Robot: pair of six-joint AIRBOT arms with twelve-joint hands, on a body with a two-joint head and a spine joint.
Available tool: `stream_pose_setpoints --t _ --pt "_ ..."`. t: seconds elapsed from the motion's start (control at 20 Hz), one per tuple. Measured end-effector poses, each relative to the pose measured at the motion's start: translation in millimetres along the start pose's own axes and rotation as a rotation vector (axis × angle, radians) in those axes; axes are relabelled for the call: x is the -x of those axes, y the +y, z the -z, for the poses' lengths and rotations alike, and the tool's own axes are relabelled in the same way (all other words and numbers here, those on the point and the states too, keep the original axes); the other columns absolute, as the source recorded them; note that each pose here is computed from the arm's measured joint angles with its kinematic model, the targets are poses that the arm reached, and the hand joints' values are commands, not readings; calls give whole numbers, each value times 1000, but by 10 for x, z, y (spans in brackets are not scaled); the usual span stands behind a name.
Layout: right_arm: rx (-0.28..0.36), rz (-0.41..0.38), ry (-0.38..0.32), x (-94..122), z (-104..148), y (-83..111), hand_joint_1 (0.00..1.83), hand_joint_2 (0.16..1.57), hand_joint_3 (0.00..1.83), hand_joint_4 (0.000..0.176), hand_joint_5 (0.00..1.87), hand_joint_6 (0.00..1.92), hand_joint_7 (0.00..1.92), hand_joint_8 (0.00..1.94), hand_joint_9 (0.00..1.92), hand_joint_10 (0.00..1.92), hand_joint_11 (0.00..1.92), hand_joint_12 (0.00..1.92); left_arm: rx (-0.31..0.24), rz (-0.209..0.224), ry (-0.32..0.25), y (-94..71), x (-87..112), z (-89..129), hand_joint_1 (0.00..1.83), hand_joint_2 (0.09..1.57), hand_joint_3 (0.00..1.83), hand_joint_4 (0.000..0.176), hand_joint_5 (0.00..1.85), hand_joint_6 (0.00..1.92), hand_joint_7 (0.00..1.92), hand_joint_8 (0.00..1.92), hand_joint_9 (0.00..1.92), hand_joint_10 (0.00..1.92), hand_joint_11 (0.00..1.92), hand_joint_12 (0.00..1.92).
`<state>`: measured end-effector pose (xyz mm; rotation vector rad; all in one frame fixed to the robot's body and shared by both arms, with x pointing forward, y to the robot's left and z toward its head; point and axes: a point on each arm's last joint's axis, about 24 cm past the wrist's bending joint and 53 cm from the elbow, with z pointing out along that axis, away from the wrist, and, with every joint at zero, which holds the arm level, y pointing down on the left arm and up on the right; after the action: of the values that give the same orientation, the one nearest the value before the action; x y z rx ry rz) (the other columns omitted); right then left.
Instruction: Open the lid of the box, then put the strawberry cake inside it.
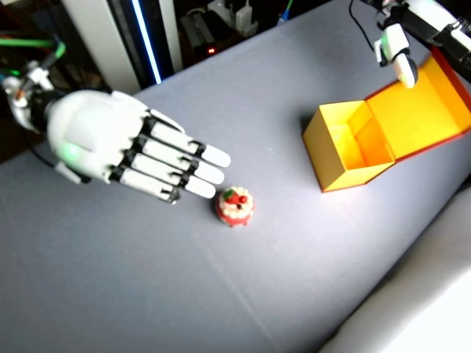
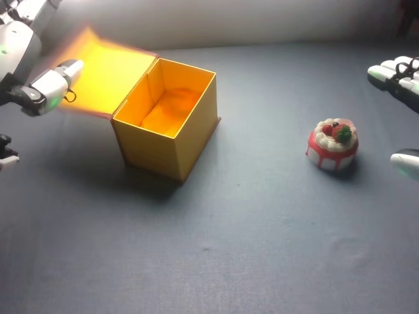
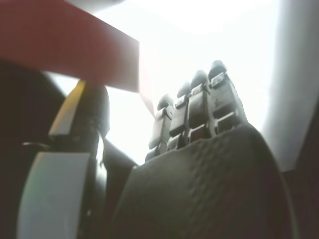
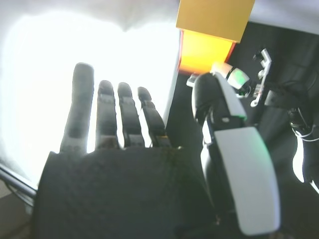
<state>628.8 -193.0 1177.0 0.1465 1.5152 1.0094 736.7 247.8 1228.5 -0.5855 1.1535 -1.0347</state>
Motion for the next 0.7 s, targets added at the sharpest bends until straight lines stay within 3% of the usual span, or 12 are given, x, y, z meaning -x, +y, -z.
stream_pose_setpoints --t 0.05,0.1,0.15,0.2,0.25,0.35,0.5,0.65,0.7 --pt "0 -2 0 2 0 0 536 1348 0 0 0 0 0 0 0 0 0 0 -7 5 5 -13 -10 3 885 1287 0 54 0 0 0 0 0 0 0 0" --pt "1 -2 -1 5 -3 -5 545 1344 0 0 0 0 0 0 0 0 0 0 -16 2 14 -32 -32 6 889 1271 0 55 0 0 0 0 0 0 0 256" --pt "3 -1 0 5 -12 -13 582 1322 0 0 0 0 0 0 0 0 0 0 -34 -7 27 -62 -61 22 905 1245 0 53 0 0 0 0 0 0 0 698" --pt "5 -6 -1 10 -49 -10 645 1305 0 0 0 0 0 0 0 0 0 0 -50 -17 47 -82 -117 54 876 1252 0 52 0 0 0 0 0 0 0 139" --pt "6 -9 4 -1 -104 -6 678 1299 0 0 0 0 0 0 0 0 0 0 -53 -15 61 -94 -167 98 867 1251 0 57 0 0 0 0 0 0 0 27" --pt "28 -10 15 -25 -230 50 767 1269 0 0 0 0 0 0 0 0 0 0 -97 -48 122 -194 -311 211 855 1243 0 45 0 0 0 0 0 0 0 0" --pt "26 -8 64 -176 -405 47 814 1244 0 0 0 0 0 0 0 0 0 0 -146 -80 165 -304 -375 348 867 1230 0 100 0 0 0 0 0 0 0 0" --pt "-24 -8 111 -299 -588 -100 836 1222 0 0 0 0 0 0 0 0 0 0 -181 -113 215 -367 -453 509 900 1233 0 124 0 0 0 0 0 0 0 0" --pt "-34 -7 120 -321 -634 -129 875 1211 0 0 0 0 0 0 0 0 0 0 -187 -119 233 -381 -491 550 868 1238 0 141 0 0 0 0 0 0 0 0"
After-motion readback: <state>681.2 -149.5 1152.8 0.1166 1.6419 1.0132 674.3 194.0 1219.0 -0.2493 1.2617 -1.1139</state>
